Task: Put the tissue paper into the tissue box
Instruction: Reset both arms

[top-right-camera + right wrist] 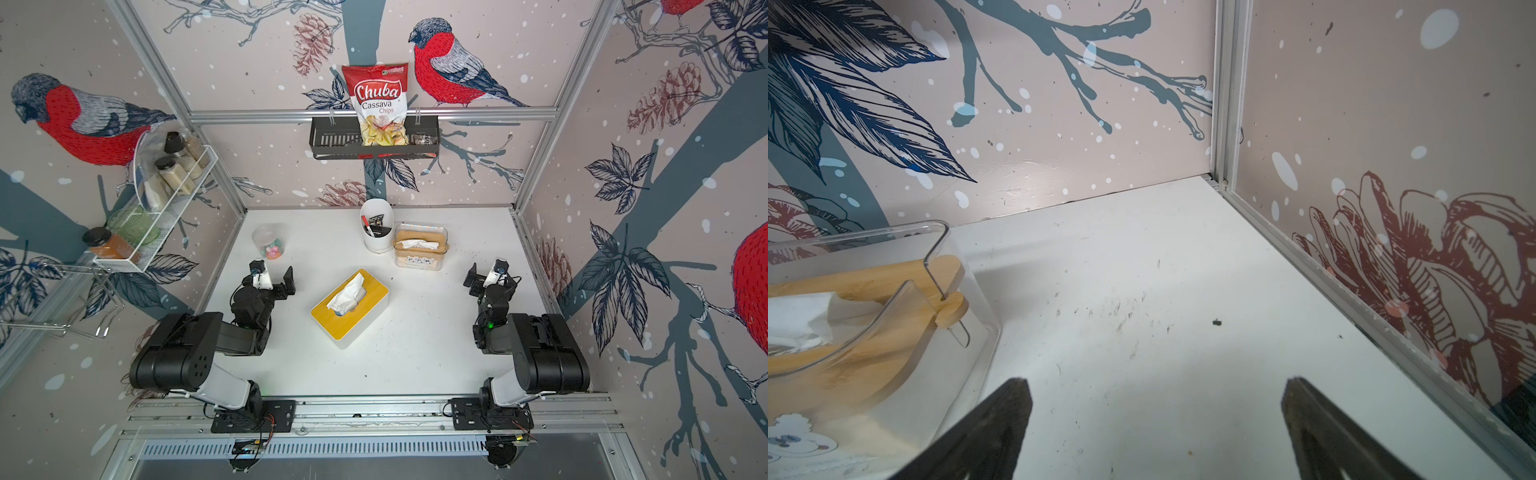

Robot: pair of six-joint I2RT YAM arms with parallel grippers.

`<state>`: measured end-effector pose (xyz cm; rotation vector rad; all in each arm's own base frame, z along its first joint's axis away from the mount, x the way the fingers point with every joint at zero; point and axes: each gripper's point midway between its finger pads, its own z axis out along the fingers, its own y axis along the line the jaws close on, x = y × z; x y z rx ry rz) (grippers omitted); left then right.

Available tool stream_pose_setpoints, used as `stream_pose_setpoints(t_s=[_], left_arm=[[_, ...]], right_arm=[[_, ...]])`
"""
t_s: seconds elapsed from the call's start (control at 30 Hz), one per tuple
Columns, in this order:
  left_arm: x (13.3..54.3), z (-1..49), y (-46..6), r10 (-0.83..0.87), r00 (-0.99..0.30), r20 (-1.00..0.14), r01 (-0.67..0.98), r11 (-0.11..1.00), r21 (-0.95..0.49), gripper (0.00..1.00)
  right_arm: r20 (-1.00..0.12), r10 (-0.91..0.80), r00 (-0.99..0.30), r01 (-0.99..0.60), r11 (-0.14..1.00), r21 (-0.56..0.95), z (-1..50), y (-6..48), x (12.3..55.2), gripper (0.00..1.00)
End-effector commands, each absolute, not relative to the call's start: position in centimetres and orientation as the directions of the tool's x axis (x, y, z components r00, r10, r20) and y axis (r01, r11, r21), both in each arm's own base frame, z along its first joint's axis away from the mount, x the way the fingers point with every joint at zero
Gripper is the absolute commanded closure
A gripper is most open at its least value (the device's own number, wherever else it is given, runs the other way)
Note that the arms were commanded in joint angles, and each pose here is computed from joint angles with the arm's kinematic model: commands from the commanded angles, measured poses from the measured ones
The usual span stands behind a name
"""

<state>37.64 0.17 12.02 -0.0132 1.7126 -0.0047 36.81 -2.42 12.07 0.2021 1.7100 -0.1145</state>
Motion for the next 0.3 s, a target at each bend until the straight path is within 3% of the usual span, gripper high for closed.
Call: stream_pose_setpoints(t_s=[0.0,0.27], left_arm=[[37.84,12.88,0.18,-0.007,-0.108,-0.994,-0.002,1.000,-0.007,0.03],[37.81,12.96,0.19,-0.007,-0.105,-0.994,-0.003,1.000,-0.007,0.03]], right_arm=[[-0.991,0.070,-0.115,0.194,0.980,0.046,12.74,-2.37,36.98,0.00],[-0.991,0.070,-0.114,0.195,0.980,0.047,12.77,-2.39,37.01,0.00]])
